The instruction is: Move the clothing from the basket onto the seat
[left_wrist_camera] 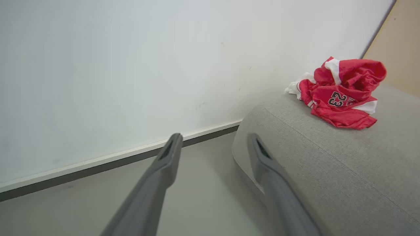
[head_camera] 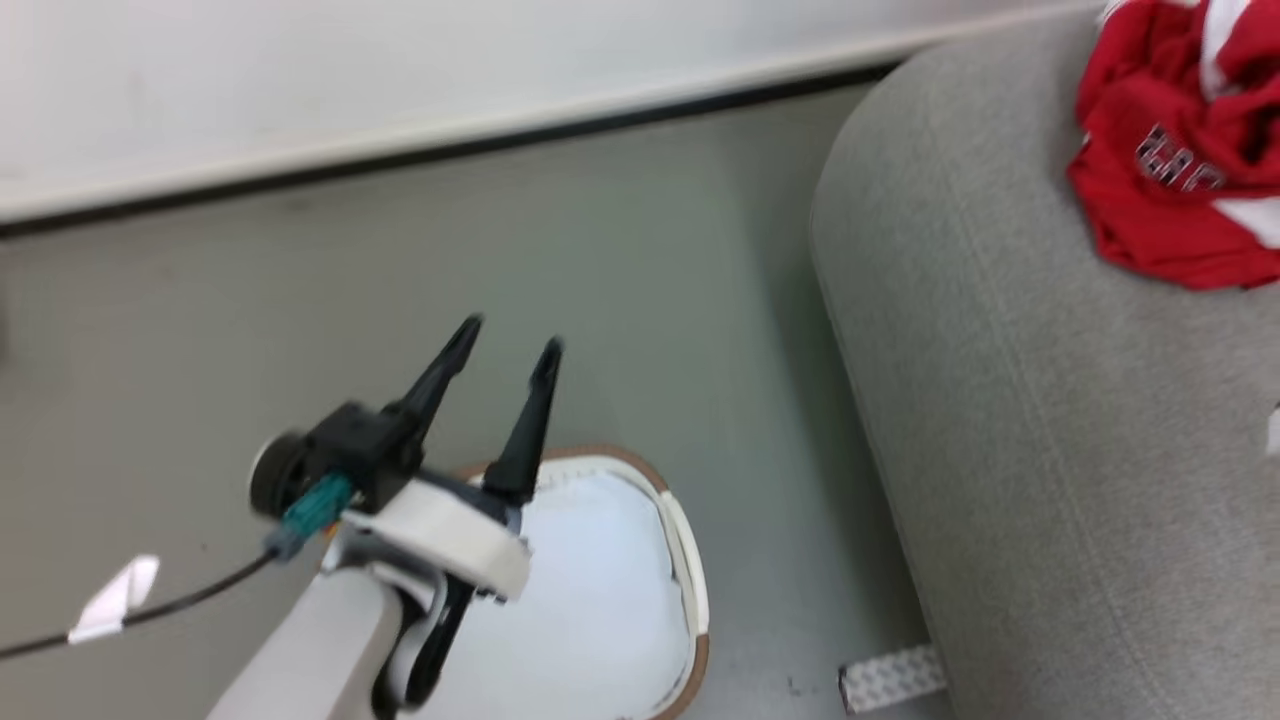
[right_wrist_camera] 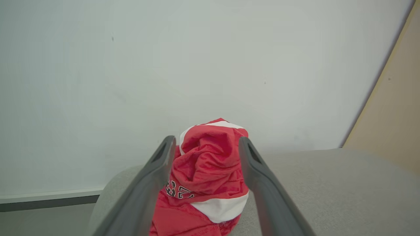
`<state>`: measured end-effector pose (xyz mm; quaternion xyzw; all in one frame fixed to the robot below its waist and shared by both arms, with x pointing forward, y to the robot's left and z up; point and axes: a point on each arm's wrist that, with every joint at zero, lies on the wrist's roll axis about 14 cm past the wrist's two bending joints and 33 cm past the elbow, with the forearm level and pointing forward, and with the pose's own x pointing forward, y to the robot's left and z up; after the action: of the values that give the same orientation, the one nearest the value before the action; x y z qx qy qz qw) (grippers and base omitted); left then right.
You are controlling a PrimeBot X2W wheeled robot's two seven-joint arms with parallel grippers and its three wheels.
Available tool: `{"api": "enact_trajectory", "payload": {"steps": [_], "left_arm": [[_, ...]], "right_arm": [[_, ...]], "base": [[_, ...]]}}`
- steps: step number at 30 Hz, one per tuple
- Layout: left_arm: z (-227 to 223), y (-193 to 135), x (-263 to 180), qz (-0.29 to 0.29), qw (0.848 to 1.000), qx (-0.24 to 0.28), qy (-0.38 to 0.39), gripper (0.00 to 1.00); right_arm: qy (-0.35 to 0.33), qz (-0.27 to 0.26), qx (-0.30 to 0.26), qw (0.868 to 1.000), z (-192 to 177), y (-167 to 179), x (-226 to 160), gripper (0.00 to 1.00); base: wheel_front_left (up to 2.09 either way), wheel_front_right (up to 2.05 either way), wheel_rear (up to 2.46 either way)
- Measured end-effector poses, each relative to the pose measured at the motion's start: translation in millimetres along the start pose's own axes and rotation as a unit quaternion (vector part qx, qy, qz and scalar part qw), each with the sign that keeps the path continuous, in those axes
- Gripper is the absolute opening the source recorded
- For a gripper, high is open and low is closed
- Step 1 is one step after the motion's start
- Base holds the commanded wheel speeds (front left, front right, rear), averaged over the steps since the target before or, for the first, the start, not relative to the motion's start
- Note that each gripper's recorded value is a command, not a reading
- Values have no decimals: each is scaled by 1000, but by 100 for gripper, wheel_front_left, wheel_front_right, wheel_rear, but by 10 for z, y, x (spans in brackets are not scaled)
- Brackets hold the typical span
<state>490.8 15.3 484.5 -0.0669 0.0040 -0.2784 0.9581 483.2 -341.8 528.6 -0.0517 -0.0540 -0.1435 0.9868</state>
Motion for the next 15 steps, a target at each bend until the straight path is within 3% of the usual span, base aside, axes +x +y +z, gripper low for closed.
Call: {"api": "enact_trajectory", "payload": {"steps": [7,15], "left_arm": [[158,174,-580,76,997,9,-10,100],[395,376,-1238,165,985,23,-38,100]], "right_arm": [[-43,32,38,998,363,225,-534,100],[-43,90,75,992,420,639,-1088,100]], "base": [[0,0,0],[0,0,0]]}}
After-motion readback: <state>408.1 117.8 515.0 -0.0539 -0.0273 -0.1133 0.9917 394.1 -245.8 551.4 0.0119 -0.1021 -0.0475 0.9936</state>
